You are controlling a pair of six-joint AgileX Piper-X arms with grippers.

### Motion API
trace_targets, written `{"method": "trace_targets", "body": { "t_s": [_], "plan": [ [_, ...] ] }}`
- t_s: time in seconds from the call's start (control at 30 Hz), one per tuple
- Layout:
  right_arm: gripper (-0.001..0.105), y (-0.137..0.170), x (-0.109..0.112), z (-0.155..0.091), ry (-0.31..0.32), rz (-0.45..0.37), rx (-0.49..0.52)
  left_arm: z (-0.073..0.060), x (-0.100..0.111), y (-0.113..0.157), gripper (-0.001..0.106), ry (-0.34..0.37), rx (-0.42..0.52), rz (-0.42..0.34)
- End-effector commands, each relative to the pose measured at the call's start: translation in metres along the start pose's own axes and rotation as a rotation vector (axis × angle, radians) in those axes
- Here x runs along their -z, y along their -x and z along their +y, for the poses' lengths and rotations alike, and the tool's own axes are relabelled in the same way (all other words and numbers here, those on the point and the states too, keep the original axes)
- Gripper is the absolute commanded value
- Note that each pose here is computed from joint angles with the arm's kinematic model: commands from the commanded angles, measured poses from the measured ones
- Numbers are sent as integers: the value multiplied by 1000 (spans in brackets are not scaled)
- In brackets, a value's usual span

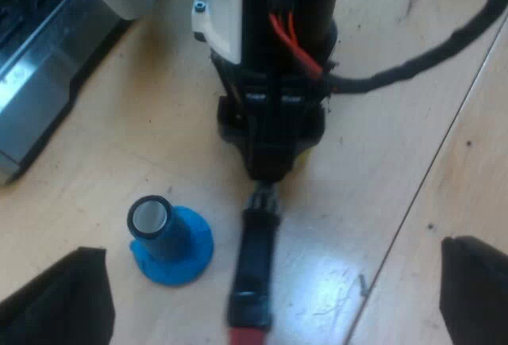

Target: Put the handle in the coffee machine

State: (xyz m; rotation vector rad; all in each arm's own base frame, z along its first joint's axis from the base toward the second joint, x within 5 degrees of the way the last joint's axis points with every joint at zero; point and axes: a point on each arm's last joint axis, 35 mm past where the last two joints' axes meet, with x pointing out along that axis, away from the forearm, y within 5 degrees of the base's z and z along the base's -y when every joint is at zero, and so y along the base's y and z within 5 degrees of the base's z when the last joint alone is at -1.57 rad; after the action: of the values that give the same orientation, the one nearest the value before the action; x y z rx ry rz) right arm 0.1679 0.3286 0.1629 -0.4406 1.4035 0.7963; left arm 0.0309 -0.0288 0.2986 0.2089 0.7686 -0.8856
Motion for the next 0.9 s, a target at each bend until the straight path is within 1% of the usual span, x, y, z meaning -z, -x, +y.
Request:
{"method": "trace_targets", "body": {
  "t_s": [0.03,0.07,0.2,0.27,0.3,0.37,0.4,0.43,0.5,0.6,0.67,0.73,0.9],
  "plan": [
    [0,24,6,2,2,2,-7,0,-1,-1,85,-99,10,-5],
    [0,27,6,2,2,-1,-6,1,-2,-1,85,-104,11,-2],
    [0,48,13,2,-6,0,-5,5,-6,-8,85,-161,27,40],
    [0,51,15,2,-9,-2,-6,7,-8,-11,85,-170,34,58],
    [0,61,17,2,-24,-15,-10,9,-10,-14,85,-176,40,72],
    [0,70,18,1,-43,-37,-16,11,-11,-17,85,-178,55,82],
    [0,77,18,-1,-74,-57,-21,12,-12,-19,85,-180,66,89],
    [0,82,18,-3,-94,-72,-25,13,-15,-23,85,-187,106,94],
    [0,88,18,-6,-110,-88,-27,15,-17,-27,85,-214,145,100],
    [0,97,18,-11,-128,-110,-30,17,-19,-32,85,-227,174,121],
    [0,103,18,-12,-132,-114,-32,19,-20,-36,85,-227,185,136],
    [0,112,17,-10,-132,-117,-28,25,-24,-46,85,-219,207,179],
    [0,127,15,-8,-130,-128,-32,34,-31,-61,85,-230,221,201]
  ]
}}
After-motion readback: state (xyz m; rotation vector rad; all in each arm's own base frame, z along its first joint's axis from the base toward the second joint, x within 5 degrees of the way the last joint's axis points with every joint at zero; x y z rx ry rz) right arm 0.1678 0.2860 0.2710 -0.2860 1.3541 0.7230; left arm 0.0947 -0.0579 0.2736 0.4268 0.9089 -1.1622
